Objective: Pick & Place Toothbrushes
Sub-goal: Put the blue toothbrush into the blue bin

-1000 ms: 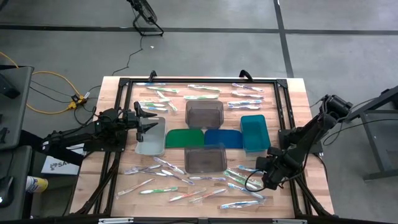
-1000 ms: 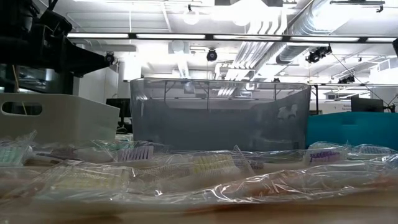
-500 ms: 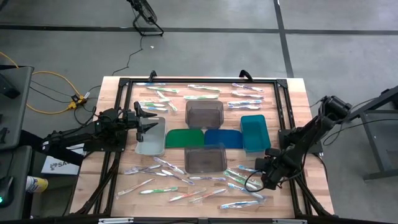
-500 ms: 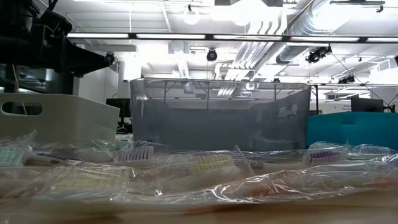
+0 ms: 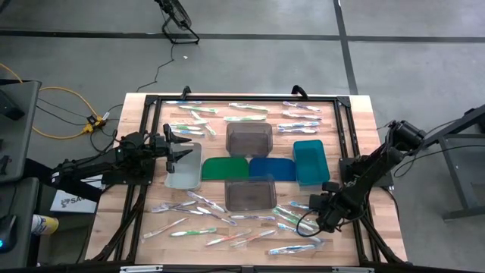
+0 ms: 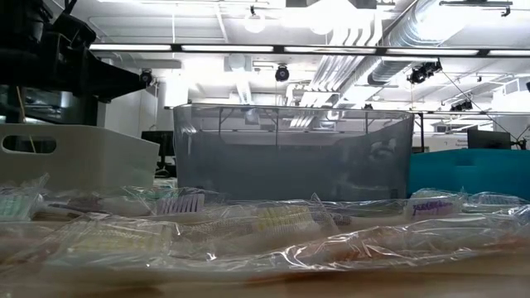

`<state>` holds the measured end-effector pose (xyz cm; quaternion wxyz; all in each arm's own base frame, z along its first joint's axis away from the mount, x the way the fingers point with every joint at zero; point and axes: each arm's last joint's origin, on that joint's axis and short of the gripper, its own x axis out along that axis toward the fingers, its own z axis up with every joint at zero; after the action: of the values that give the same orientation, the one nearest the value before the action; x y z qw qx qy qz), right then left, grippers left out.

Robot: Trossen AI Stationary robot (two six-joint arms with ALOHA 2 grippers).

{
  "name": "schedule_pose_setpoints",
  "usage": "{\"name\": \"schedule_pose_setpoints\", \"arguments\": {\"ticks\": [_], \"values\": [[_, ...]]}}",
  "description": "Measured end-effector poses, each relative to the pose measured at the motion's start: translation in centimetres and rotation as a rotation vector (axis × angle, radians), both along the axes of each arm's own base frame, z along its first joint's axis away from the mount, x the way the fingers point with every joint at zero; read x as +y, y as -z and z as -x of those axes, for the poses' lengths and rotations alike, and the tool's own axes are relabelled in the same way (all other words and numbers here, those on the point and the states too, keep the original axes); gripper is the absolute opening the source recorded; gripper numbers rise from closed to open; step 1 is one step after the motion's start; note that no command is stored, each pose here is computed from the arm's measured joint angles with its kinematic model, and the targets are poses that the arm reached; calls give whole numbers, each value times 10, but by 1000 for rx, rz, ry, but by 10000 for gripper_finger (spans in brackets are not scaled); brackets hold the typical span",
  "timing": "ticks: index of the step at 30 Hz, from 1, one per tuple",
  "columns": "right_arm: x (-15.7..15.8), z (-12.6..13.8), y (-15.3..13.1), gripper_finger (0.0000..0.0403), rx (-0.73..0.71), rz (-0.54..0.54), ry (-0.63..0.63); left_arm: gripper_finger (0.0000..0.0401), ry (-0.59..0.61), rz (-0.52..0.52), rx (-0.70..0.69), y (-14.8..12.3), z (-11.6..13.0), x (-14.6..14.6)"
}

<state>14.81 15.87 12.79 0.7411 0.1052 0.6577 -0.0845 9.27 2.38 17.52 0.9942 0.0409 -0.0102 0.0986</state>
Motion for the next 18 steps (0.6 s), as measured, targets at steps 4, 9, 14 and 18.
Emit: {"name": "schedule_pose_setpoints", "arguments": {"ticks": [4, 9, 14, 18], "values": [[0, 0, 0, 73, 2, -7, 59, 187, 0, 0, 0, 0, 0, 0], [3, -2, -3, 18, 14, -27, 84, 187, 0, 0, 0, 0, 0, 0], [15, -10, -16, 28, 37, -110, 116, 187, 0, 0, 0, 0, 0, 0], [25, -18, -33, 23, 35, -207, 123, 187, 0, 0, 0, 0, 0, 0]]}}
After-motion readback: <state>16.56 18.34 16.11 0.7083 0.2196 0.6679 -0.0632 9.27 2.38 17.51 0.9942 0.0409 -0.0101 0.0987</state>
